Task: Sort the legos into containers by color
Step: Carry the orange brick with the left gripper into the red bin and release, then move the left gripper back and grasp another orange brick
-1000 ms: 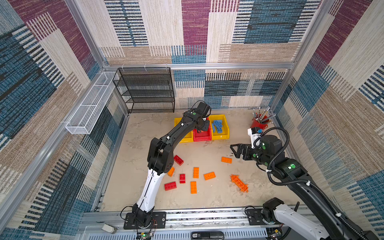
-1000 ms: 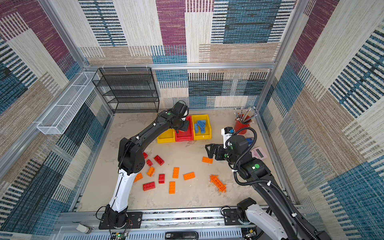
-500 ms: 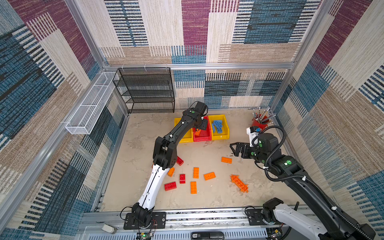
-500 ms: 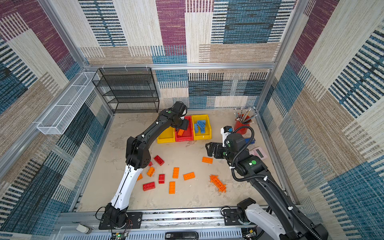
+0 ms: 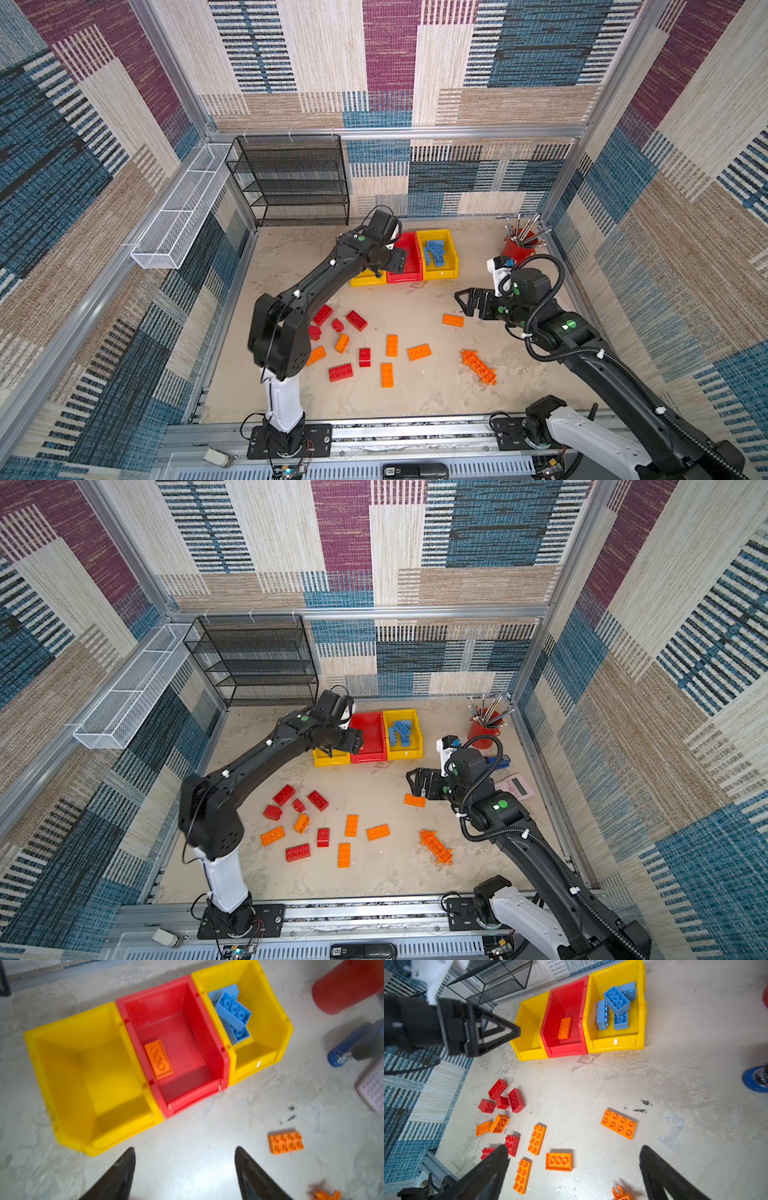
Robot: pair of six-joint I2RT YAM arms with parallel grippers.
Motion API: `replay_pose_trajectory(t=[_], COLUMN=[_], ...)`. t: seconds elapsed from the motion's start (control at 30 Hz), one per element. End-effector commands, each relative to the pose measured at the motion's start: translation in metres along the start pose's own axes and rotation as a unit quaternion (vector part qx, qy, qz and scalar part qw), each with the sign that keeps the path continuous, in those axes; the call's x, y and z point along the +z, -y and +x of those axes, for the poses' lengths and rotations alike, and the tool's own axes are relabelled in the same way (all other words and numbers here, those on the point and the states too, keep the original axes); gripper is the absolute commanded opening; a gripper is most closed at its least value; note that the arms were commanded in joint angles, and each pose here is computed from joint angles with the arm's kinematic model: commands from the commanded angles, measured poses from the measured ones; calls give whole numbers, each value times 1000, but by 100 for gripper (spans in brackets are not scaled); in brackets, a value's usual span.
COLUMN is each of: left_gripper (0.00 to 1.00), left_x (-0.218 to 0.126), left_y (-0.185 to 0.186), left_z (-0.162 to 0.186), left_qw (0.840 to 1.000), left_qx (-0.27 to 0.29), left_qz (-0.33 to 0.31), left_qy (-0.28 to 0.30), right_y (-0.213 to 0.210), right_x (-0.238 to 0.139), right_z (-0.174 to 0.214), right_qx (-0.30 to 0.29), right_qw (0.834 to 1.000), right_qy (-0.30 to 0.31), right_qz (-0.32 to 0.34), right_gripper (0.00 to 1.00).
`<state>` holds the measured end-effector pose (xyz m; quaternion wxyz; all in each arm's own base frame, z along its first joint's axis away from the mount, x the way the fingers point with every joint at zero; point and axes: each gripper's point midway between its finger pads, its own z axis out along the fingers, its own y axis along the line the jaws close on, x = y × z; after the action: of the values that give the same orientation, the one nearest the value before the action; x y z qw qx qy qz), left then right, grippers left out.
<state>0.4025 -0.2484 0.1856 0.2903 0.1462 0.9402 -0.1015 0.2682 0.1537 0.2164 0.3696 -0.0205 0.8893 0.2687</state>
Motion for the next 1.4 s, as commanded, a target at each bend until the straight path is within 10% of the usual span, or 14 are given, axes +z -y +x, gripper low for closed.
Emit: replay_pose_trajectory(t=[0.0, 0.4, 0.77, 1.37], left_gripper=[76, 74, 73, 40], left_x=[-22, -48, -17, 7], left_y=[-28, -70, -81, -85], left_z=[37, 171, 206, 231], left_qw=[998, 989, 986, 979], left_qx=[-39, -121, -120, -131], left_qz=[-46, -81, -104, -115], left_qy=[13, -15, -53, -109], right_y=[-18, -36, -57, -56], right_x=[3, -2, 5, 15], right_z=[-4, 0, 22, 22], right_qx=[-3, -7, 9, -1], right_qw=[999, 996, 993, 994], right_qy=[4, -13, -41, -47], right_qz=[-52, -90, -111, -98], right_gripper=[99, 99, 99, 99])
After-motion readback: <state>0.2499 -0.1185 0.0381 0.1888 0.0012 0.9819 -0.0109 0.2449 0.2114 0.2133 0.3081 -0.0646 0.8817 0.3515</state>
